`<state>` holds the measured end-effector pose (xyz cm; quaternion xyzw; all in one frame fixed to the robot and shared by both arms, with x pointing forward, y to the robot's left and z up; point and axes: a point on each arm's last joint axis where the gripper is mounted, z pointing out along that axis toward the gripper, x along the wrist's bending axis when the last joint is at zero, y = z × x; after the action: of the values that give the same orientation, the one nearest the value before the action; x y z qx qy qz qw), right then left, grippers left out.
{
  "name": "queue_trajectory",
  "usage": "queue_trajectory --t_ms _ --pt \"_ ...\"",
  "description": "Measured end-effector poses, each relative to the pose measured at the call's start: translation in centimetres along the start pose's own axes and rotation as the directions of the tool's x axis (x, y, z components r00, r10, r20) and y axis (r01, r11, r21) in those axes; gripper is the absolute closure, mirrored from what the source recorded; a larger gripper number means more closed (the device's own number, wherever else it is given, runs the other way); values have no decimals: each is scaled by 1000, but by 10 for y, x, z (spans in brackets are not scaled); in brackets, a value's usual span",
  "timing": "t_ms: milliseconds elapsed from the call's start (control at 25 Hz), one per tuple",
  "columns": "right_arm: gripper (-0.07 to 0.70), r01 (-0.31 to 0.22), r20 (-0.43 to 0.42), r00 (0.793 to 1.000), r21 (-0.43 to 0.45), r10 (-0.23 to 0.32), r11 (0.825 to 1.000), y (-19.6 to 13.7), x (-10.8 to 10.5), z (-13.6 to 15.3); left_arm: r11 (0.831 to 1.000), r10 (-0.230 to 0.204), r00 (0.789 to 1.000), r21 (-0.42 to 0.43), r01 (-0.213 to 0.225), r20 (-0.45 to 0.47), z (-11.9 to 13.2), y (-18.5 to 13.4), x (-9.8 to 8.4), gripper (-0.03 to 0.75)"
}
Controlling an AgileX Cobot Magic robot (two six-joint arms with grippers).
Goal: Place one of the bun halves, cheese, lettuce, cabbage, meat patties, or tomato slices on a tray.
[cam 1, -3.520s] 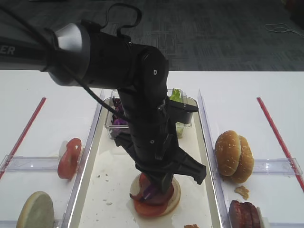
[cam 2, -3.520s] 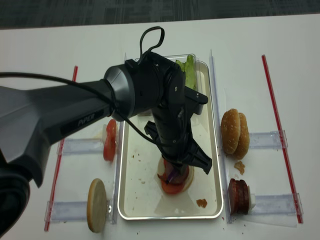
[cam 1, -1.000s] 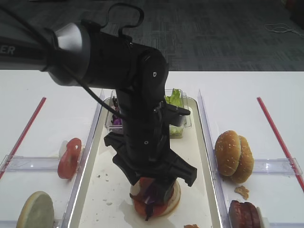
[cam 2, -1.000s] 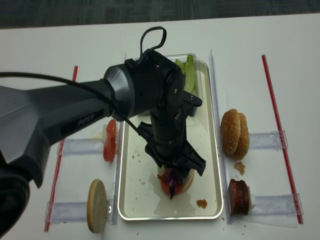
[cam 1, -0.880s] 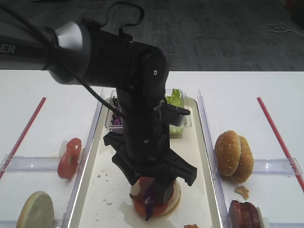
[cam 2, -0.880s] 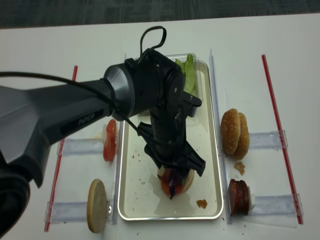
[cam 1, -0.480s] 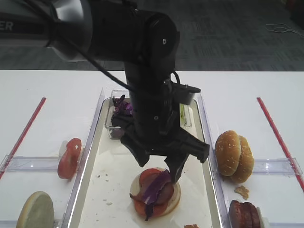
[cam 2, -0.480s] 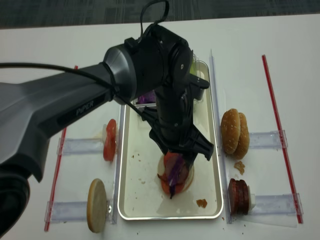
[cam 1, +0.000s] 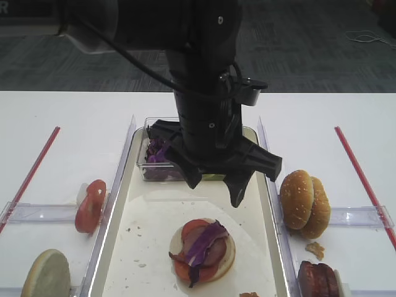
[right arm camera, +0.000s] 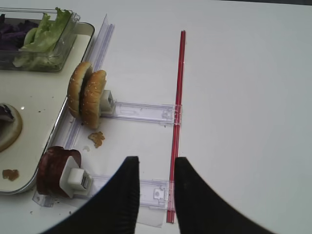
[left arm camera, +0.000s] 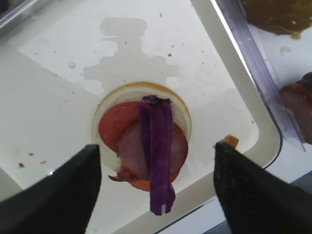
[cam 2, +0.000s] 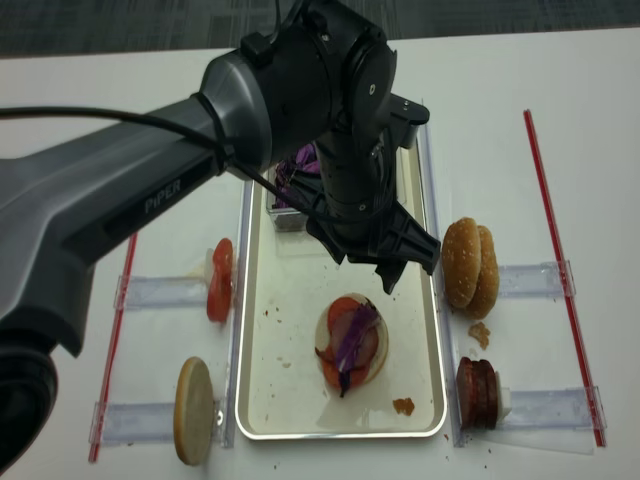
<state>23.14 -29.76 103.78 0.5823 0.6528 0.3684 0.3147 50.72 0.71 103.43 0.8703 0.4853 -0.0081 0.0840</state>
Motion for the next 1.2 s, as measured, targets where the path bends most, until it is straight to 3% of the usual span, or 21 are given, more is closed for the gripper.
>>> queue_trajectory --t_ms 240,360,760,1200 --pt "416 0 0 1000 0 0 1000 0 0 0 1000 -3 1000 -4 3 -1 -2 0 1 256" --pt "415 0 0 1000 0 0 1000 0 0 0 999 -33 999 -9 33 2 -4 2 12 256" --pt "415 0 0 1000 0 0 1000 0 0 0 978 -199 980 -61 198 -14 -24 10 83 256" --pt "416 0 0 1000 0 0 1000 0 0 0 917 -384 921 -140 374 -58 -55 -2 178 256"
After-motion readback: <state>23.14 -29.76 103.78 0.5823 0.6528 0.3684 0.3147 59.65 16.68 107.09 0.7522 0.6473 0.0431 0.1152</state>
